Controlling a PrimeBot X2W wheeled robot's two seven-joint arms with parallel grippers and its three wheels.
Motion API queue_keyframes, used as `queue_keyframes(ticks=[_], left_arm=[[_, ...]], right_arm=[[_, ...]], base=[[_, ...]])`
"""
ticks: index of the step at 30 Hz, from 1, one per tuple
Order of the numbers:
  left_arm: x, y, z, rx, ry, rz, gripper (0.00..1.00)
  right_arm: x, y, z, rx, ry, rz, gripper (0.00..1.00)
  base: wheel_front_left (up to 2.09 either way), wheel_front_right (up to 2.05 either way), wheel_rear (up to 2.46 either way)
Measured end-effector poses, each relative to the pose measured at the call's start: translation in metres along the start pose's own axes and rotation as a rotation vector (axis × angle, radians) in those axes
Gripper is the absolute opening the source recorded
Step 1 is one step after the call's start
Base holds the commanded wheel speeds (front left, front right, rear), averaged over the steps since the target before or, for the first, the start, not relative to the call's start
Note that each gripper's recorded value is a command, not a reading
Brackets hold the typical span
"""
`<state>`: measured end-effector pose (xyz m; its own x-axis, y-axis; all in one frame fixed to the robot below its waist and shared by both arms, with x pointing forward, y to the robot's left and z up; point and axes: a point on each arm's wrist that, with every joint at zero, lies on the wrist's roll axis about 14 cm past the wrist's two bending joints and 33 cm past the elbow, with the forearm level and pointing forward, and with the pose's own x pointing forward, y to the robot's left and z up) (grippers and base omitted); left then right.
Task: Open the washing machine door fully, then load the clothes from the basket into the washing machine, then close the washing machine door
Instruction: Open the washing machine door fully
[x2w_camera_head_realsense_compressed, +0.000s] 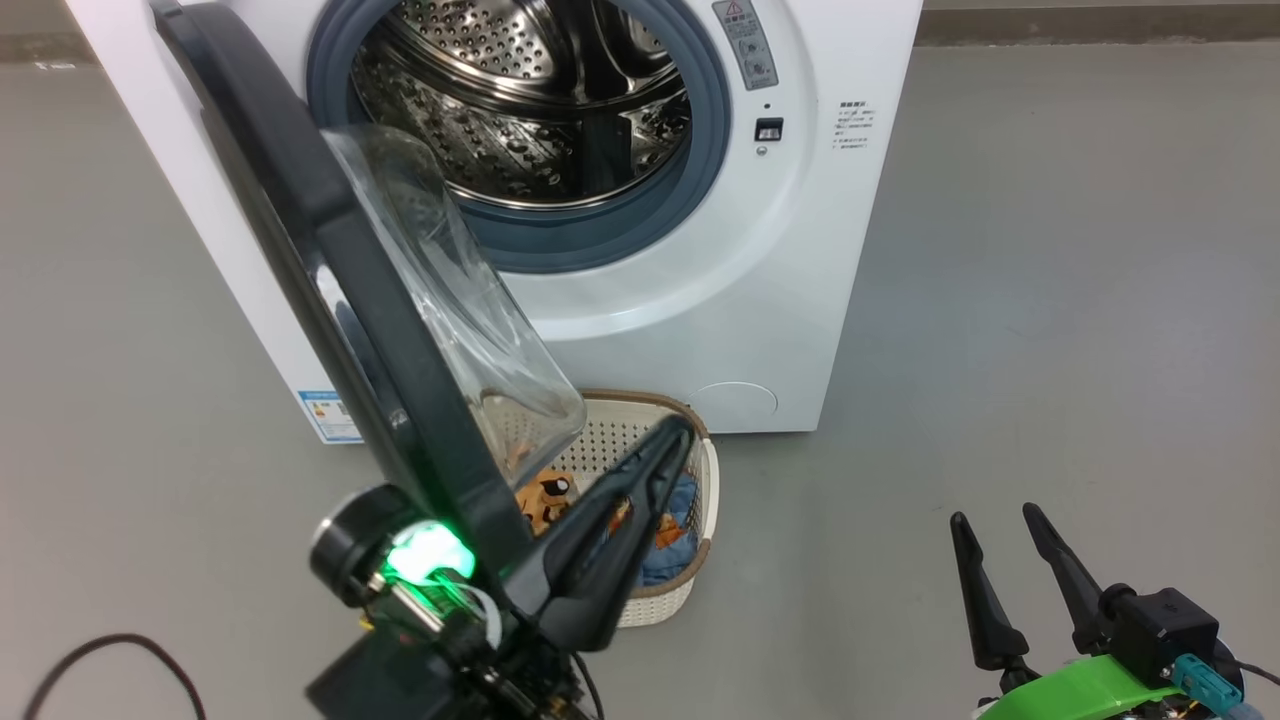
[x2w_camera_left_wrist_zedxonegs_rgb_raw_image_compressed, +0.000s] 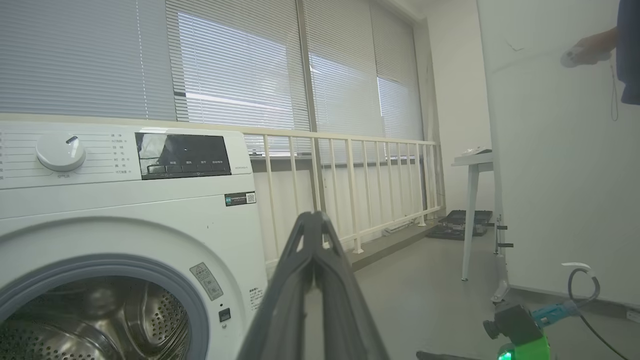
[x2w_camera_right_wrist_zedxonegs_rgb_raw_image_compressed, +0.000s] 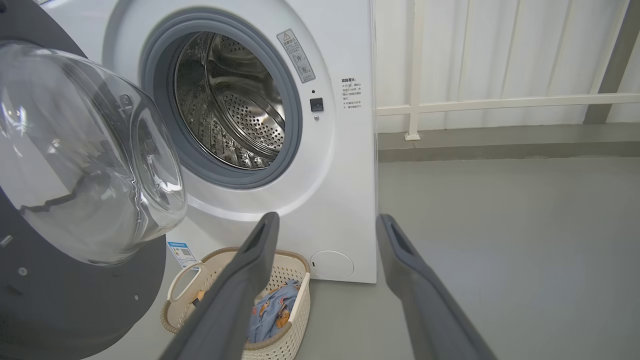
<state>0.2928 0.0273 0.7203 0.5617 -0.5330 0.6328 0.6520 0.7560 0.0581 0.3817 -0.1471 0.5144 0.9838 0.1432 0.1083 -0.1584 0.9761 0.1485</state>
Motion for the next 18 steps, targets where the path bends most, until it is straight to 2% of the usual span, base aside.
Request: queue_keyframes(ticks=[18], left_arm=[[-0.035,-0.022,-0.08,-0.181,0.251,0.023,0.0]], right_arm=[[0.004,-0.002,-0.008,0.011,0.022,-0.006,1.0]], base=[[0.0,0.0,0.0]])
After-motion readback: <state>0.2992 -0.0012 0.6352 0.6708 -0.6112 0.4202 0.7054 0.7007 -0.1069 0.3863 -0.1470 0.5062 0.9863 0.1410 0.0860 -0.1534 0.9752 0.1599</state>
